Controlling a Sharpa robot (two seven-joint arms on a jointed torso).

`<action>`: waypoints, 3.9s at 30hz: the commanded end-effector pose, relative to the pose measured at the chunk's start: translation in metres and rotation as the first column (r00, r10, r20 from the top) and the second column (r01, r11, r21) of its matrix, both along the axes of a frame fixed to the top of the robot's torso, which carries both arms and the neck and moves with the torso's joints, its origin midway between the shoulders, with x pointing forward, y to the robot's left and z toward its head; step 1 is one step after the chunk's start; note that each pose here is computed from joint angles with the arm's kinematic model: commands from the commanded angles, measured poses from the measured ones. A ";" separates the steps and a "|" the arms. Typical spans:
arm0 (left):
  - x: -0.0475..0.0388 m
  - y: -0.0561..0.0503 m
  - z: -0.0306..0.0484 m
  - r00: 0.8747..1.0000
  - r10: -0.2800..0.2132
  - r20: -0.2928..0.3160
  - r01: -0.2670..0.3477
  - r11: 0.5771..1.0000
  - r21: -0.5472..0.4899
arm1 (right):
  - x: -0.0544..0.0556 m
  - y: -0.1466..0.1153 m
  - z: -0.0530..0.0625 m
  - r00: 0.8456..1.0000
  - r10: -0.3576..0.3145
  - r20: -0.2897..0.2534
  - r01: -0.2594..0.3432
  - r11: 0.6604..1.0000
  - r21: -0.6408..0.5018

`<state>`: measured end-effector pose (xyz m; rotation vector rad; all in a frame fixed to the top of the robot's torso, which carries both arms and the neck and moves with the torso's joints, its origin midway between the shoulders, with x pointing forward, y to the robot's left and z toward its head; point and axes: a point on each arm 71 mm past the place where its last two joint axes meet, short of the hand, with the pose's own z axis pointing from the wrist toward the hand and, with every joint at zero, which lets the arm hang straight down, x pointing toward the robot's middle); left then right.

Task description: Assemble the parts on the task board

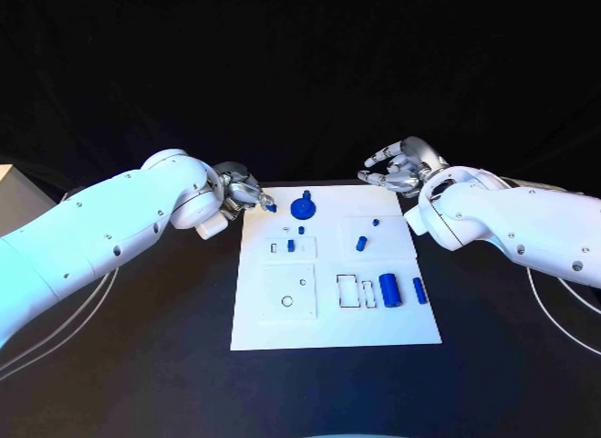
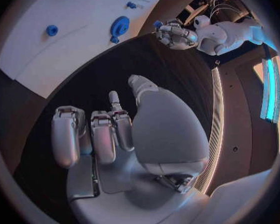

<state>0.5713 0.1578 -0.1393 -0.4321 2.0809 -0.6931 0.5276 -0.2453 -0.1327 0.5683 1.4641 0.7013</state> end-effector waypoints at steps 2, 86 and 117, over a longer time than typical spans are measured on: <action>-0.0092 -0.002 -0.0028 1.000 0.021 0.012 -0.021 0.999 -0.027 | 0.000 -0.002 -0.001 1.000 0.007 0.002 -0.007 1.000 -0.005; -0.0472 -0.021 -0.0775 0.997 -0.068 0.032 0.061 0.979 0.193 | -0.002 -0.005 -0.006 1.000 0.008 -0.006 -0.008 1.000 -0.007; -0.0451 -0.025 -0.0799 0.998 -0.060 0.010 0.057 0.984 0.170 | -0.002 -0.004 -0.008 1.000 0.010 -0.010 -0.010 1.000 -0.007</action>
